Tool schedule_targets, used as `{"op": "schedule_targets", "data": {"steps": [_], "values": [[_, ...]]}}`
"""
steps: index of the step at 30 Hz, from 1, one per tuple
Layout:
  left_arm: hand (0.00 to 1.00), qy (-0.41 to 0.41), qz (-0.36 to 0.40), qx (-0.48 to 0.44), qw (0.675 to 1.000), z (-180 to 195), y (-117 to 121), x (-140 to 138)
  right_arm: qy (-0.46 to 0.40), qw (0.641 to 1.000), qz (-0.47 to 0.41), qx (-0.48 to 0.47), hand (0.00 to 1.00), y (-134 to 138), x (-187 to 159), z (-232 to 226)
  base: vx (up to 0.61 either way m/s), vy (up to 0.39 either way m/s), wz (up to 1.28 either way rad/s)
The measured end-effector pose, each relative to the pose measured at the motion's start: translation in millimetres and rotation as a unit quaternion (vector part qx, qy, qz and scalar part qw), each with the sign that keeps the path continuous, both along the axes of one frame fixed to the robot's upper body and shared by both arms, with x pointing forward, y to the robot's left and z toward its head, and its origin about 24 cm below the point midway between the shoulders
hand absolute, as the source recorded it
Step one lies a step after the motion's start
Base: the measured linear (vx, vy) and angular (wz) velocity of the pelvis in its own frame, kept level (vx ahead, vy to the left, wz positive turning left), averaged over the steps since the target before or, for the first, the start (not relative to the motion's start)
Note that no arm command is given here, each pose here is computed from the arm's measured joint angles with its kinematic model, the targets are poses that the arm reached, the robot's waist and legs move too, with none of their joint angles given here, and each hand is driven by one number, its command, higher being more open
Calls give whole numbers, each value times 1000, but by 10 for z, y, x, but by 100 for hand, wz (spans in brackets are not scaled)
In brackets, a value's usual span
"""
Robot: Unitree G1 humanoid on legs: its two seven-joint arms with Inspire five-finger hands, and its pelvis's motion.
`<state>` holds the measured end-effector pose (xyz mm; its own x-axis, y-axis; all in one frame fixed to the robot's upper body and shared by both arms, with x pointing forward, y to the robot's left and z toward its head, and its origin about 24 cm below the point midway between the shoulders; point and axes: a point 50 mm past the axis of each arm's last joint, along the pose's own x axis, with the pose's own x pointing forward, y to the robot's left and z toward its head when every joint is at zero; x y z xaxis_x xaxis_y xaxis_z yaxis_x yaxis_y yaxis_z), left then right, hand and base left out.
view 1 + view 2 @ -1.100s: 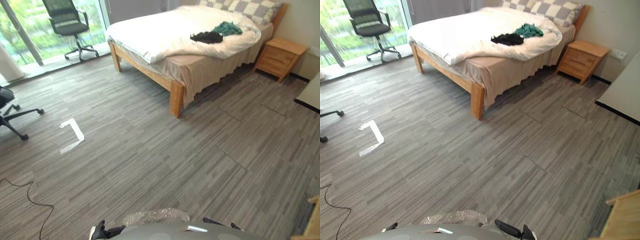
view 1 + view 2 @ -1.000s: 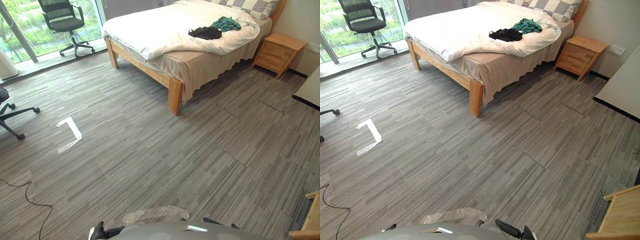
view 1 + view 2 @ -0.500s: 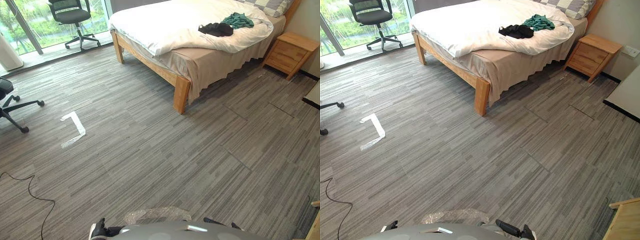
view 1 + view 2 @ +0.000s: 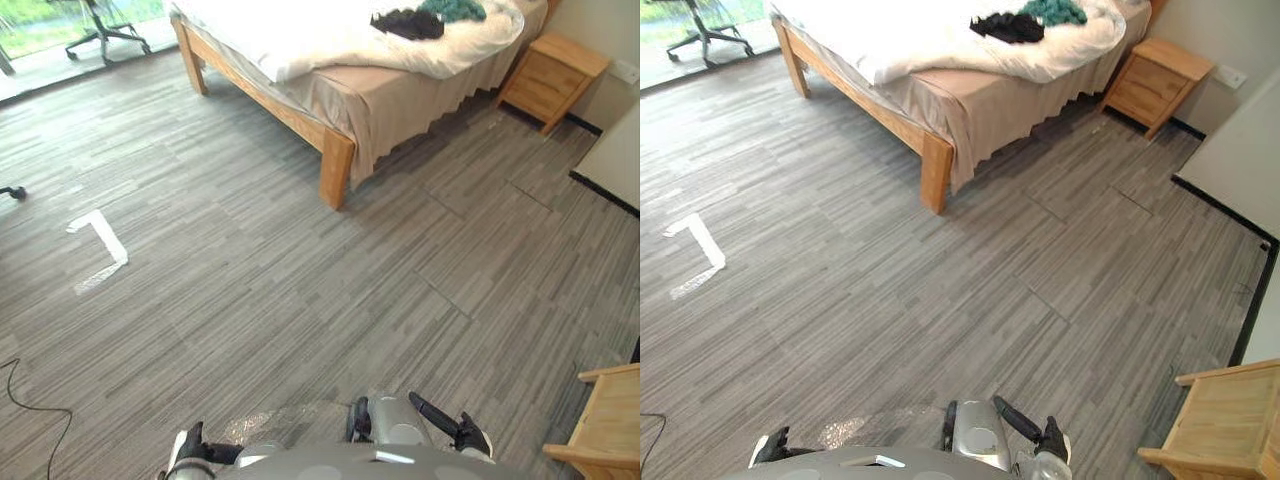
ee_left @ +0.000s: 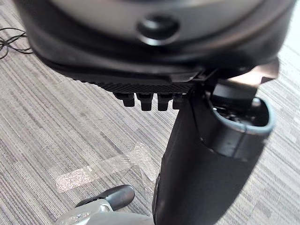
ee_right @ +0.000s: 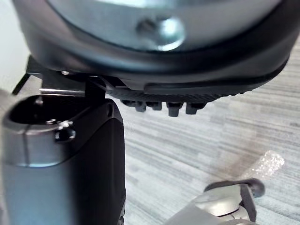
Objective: Tidy up the quilt and then pick up the clothes from the bed and put them into the laundry hamper
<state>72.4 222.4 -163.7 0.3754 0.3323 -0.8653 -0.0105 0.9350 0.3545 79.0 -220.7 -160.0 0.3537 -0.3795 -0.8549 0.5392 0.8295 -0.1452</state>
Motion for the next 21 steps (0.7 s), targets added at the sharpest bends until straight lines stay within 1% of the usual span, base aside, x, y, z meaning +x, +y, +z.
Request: {"op": "schedule_targets", "data": {"steps": [1, 3, 4, 5, 8, 9, 10, 13, 14, 15, 17, 21], "values": [[100, -8, -2, -8, 1000, -2, -68, 71, -16, 1000, -10, -6, 100, -62, 80, 35, 376, -265, -22], [100, -14, -4, -15, 1000, -1, -118, 124, -31, 999, -17, -9, 100, -118, 153, 67, 434, -311, -35], [100, -15, -5, -16, 1000, -1, -121, 131, -30, 999, -18, -9, 100, -120, 148, 66, 531, -414, -31], [100, -8, -5, -14, 1000, -8, -96, 81, -21, 1000, -22, -1, 100, -77, 89, 39, 637, -510, -30], [100, -22, -1, -36, 999, -15, -196, 117, -15, 999, -45, 15, 100, -51, 41, 10, 682, -650, -35], [100, -30, 12, -45, 998, -13, -232, 125, -13, 998, -52, 14, 100, -121, 17, 14, 667, -655, -50], [100, -44, 41, -51, 997, -2, -236, 131, 3, 999, -43, 14, 100, -134, -18, 1, 695, -594, -50], [100, -89, 66, -55, 992, 60, -182, 222, 31, 999, -23, 3, 100, -146, -74, -13, 737, -454, -47], [100, -108, 64, -50, 991, 97, -151, 287, 26, 1000, 11, -8, 100, -132, 8, 6, 612, -337, -54], [100, -118, 62, -48, 990, 116, -139, 322, 28, 999, 28, -15, 100, -129, 34, 10, 598, -285, -71], [100, -151, 68, -53, 985, 172, -124, 421, 26, 996, 72, -39, 100, -148, 200, 48, 605, -231, -52], [100, -173, 85, -59, 979, 213, -120, 503, -13, 996, 72, -48, 100, -111, 427, 116, 674, -100, -34]]}}
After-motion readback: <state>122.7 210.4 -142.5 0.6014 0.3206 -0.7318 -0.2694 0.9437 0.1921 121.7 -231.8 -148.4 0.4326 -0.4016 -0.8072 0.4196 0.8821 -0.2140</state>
